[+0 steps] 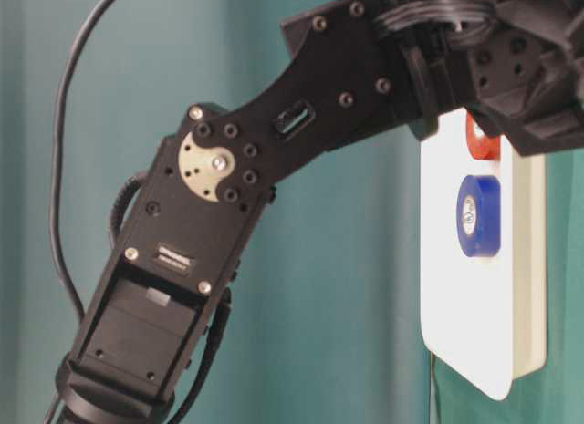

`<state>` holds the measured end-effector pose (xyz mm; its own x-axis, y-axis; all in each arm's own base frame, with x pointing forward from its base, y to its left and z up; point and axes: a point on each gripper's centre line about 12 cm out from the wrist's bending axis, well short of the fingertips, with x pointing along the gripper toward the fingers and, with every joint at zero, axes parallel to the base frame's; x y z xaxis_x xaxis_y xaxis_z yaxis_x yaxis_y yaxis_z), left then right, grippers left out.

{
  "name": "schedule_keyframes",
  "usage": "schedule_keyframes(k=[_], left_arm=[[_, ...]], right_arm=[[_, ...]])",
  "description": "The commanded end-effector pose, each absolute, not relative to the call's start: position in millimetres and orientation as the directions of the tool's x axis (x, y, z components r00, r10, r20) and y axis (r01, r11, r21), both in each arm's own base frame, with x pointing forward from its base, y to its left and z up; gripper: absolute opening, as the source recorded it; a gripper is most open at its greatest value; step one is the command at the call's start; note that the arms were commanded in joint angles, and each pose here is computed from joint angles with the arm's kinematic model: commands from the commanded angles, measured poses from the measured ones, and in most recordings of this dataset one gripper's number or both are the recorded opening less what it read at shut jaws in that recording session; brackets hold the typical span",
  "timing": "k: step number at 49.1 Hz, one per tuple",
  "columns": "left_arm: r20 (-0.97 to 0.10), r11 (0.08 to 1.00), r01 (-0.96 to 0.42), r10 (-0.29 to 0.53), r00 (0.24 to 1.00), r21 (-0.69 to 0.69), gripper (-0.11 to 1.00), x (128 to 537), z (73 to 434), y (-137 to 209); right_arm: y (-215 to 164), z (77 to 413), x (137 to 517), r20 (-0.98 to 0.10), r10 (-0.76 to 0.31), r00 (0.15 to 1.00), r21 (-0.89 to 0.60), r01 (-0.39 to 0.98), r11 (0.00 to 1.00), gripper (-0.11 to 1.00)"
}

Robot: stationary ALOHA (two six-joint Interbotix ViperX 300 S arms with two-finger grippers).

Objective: Pick up the tape from a random location and place it into the white case.
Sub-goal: 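Lower the left gripper and close it on the black tape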

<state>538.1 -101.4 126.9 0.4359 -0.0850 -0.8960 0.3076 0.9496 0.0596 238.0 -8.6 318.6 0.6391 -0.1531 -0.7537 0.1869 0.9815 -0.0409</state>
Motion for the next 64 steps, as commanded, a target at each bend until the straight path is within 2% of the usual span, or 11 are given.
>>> schedule_keyframes(k=[1, 30, 45, 57, 64], left_arm=[[-0.880, 0.950, 0.306, -0.090, 0.465, 0.065, 0.18, 541.0, 143.4, -102.7], [-0.886, 0.949, 0.310, -0.090, 0.456, 0.063, 0.18, 540.5, 156.3, -104.3], [-0.862, 0.948, 0.311, -0.098, 0.497, 0.071, 0.18, 530.1, 215.7, -102.3], [-0.828, 0.946, 0.314, -0.111, 0.549, 0.081, 0.18, 515.8, 281.1, -103.6], [-0.828, 0.946, 0.314, -0.112, 0.549, 0.081, 0.18, 508.8, 310.0, -102.2]], right_arm=[[-9.1, 324.1, 239.9, -0.738, -0.155, 0.656, -0.039, 0.188, 0.981, 0.90], [-9.0, 324.5, 240.3, -0.735, -0.154, 0.660, -0.038, 0.187, 0.982, 0.90], [-8.9, 324.8, 240.0, -0.735, -0.153, 0.661, -0.037, 0.186, 0.982, 0.90], [-9.0, 324.8, 240.0, -0.734, -0.154, 0.661, -0.040, 0.185, 0.982, 0.90], [-9.1, 324.6, 239.8, -0.736, -0.155, 0.659, -0.040, 0.186, 0.982, 0.90]])
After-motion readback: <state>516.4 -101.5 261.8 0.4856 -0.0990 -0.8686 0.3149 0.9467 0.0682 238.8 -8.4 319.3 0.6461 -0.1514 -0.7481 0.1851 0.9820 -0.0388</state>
